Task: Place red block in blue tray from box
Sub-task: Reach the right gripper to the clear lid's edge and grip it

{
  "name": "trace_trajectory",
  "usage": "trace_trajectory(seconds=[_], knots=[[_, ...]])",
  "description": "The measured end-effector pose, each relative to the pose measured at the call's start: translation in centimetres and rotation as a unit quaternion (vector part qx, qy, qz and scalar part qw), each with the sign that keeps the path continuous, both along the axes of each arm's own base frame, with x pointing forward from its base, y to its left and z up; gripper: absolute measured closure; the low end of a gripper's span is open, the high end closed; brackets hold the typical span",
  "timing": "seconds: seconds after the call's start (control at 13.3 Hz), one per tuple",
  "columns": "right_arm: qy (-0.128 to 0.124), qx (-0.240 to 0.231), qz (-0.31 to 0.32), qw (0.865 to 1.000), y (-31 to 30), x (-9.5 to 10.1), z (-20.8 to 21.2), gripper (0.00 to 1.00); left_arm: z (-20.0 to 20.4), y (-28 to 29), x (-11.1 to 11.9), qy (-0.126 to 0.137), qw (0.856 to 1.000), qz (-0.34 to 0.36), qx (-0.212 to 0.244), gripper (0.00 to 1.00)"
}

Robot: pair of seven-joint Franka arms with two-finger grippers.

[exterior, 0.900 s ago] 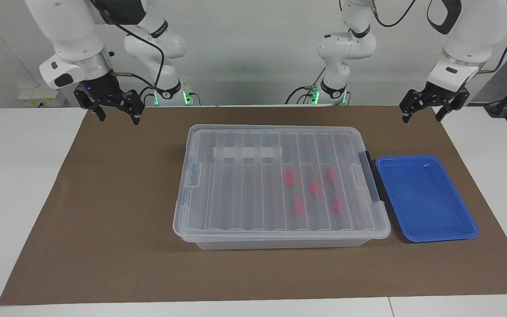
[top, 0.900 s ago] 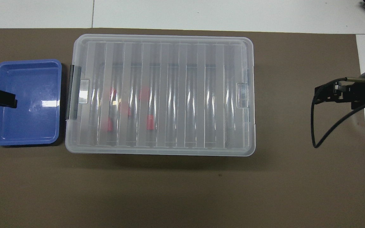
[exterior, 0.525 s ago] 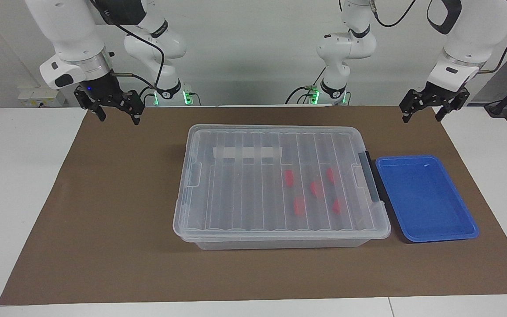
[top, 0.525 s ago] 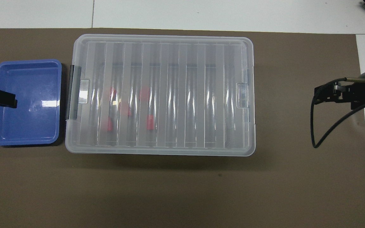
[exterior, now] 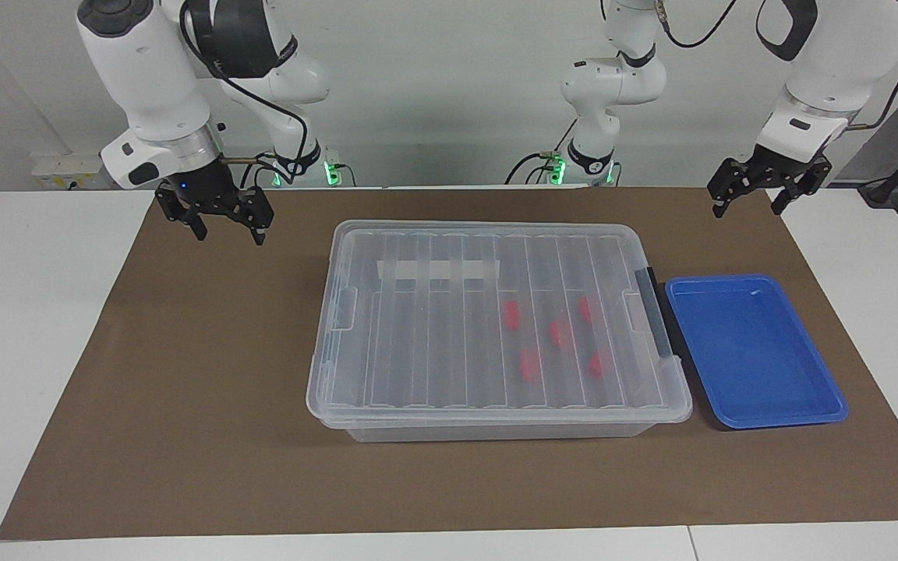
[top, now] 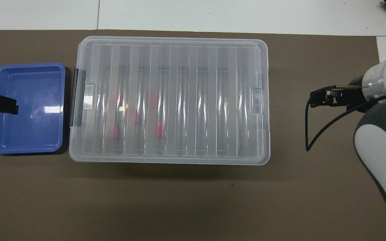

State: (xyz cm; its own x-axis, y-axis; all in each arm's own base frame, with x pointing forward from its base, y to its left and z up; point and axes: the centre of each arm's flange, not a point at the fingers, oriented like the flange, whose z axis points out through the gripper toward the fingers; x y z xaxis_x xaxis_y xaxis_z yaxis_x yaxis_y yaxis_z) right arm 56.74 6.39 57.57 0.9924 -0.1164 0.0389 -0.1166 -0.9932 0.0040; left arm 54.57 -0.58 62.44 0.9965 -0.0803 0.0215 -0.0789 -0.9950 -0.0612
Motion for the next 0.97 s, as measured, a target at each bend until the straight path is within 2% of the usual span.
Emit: trace_trajectory(seconds=[0.15,0.3,0.67,0.97], knots=[[-0.02,0.004,0.012,1.0,2.6,0.5,-2.4,0.01,0.0,0.0,0.0,0.0,1.0,0.0,0.0,0.0],[-0.024,0.007,0.024,0.999,4.9,0.9,-4.9,0.01,0.0,0.0,0.0,0.0,1.0,0.0,0.0,0.0],[-0.004,0.008,0.035,0.999,9.6,0.7,-8.6,0.01,0.0,0.0,0.0,0.0,1.0,0.0,0.0,0.0],[0.016,0.002,0.035,0.999,9.4,0.0,-10.5,0.0,0.0,0.0,0.0,0.0,1.0,0.0,0.0,0.0]])
